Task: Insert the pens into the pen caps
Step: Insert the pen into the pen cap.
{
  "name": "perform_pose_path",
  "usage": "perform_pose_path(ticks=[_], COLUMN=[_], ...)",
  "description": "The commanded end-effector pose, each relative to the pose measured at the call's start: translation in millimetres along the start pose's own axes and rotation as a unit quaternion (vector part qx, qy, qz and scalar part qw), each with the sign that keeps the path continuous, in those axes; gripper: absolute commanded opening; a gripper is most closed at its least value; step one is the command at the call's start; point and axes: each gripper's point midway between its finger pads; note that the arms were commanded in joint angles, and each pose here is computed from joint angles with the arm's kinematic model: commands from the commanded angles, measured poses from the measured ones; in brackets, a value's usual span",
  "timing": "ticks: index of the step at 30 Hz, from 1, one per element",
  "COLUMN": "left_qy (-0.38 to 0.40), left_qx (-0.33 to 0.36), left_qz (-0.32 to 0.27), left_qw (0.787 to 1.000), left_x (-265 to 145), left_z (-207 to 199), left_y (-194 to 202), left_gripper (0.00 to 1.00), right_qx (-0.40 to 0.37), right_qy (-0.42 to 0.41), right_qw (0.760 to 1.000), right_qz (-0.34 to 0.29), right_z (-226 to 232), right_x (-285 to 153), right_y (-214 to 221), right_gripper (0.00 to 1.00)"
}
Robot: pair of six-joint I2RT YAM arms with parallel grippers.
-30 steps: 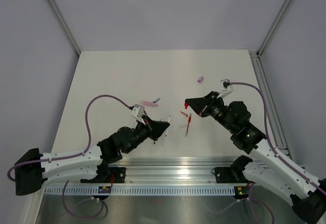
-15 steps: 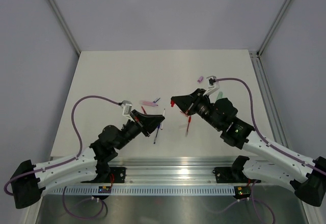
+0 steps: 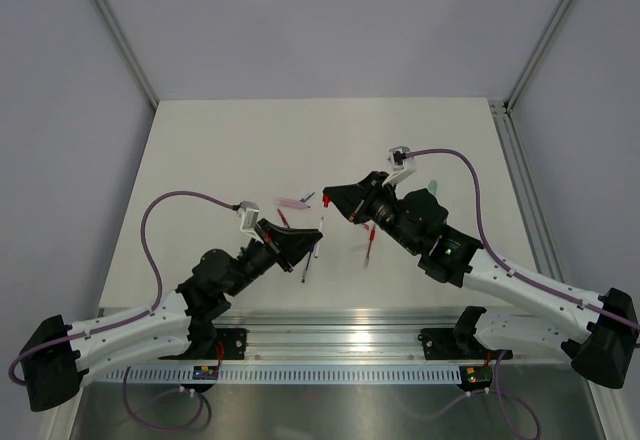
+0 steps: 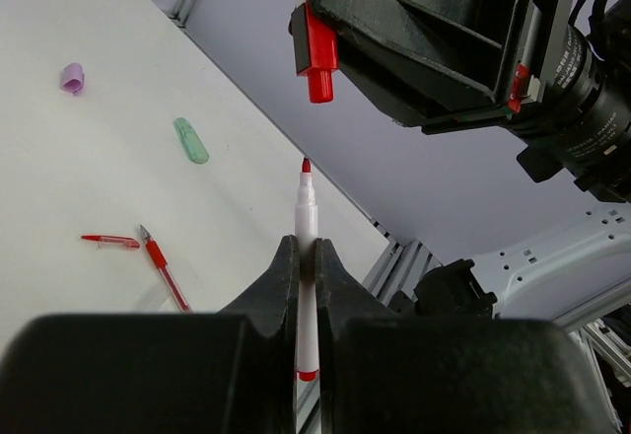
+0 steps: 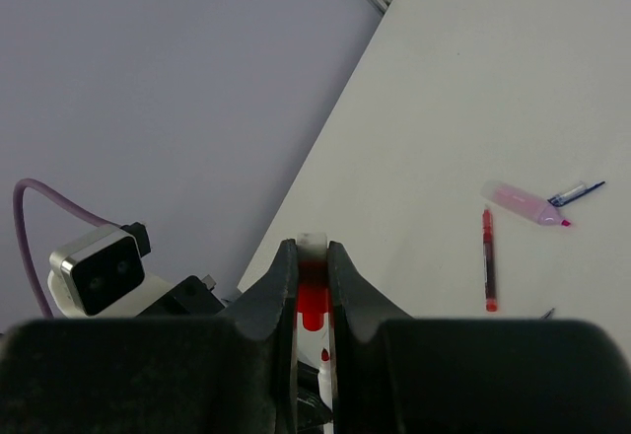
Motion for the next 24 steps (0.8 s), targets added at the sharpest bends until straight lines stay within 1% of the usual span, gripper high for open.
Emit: perform_pose_path(ticks=[1, 10, 16, 24], left_qy=[0.015, 0.006, 0.002, -0.009], left_qx=[0.006, 0.006, 0.005, 0.008], left_qz=[-0.041, -0.044, -0.046, -0.051], left_qw=[0.999, 0.999, 0.999, 0.999], left_x=[2, 3, 2, 0], left_z=[-7, -3, -1, 4], left_y=[-20, -21, -21, -24], left_gripper=[0.00, 0.00, 0.00, 0.00], right_qx=[-0.004, -0.001, -0.001, -0.001], right_qy=[-0.022, -0.013, -0.017, -0.011], right_qw=[0.999, 1.000, 1.000, 1.000], right_qz=[-0.036, -0.014, 0.000, 0.005], right_z=[20, 10, 12, 8], right_x=[0, 4, 5, 4], right_y=[-21, -3, 5, 13], right_gripper=[0.00, 0.00, 0.00, 0.00])
Point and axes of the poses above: each gripper's point midway between its finger pads, its own x axis out along the fingers, its own z axis along the line the jaws close on, y = z × x, and after that the axes turned 6 degrees about x, right-handed
